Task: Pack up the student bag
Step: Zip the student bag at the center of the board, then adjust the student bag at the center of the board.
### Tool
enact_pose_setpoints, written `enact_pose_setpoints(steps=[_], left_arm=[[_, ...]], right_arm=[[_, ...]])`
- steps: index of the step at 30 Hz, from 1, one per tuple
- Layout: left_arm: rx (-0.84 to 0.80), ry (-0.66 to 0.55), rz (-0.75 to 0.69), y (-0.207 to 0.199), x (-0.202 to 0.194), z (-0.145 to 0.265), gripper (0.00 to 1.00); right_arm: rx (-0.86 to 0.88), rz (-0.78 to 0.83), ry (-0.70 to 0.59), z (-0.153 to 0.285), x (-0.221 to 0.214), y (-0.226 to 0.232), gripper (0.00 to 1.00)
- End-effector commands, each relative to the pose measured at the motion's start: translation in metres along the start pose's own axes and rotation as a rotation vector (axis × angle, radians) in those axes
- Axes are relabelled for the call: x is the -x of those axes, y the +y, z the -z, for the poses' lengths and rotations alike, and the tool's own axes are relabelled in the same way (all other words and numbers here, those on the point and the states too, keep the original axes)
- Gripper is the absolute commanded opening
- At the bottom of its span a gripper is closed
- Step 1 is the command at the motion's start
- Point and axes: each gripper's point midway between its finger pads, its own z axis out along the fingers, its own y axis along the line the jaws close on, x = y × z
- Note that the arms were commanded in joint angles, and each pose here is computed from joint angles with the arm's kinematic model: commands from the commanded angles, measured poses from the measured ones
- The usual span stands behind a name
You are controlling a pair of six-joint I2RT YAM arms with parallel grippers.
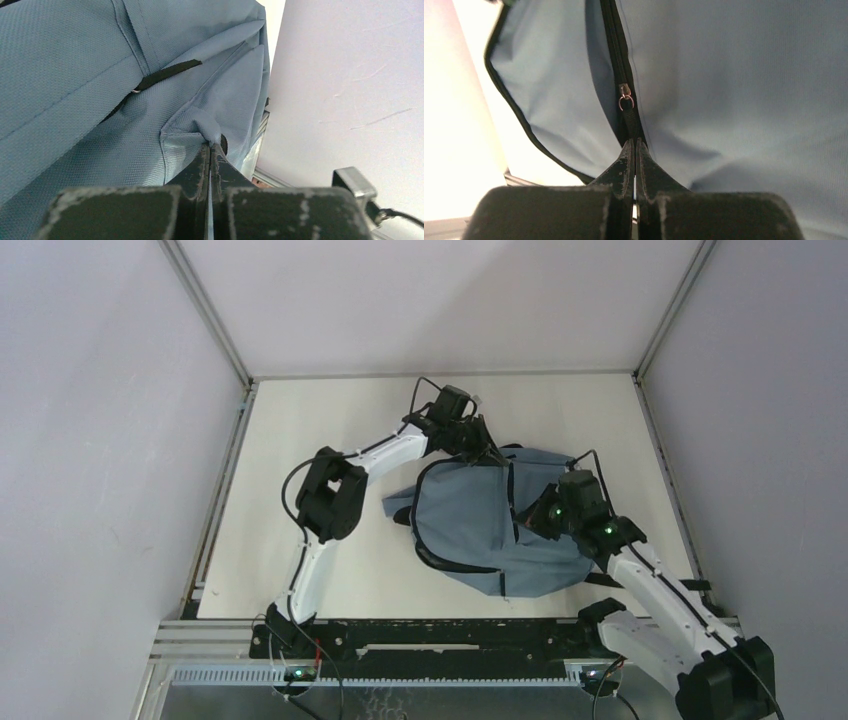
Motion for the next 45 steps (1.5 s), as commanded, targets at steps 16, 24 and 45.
enact_pose_setpoints(steps=[16, 24, 45], left_arm=[[-0.056, -0.181, -0.011, -0.015, 0.057, 0.036, 0.00], [-0.044, -0.207, -0.023, -0.008, 0.063, 0.051, 0.00], [0.139, -0.121, -0.140, 0.055, -0.017, 0.123, 0.00]], right_arm=[[-0.080, -0.068, 0.121, 0.035, -0.097, -0.061, 0.00], [-0.214, -0.092, 0.060, 0.030, -0.082, -0.079, 0.59], [-0.174, -0.127, -0.034, -0.086, 0.079, -0.054, 0.36]])
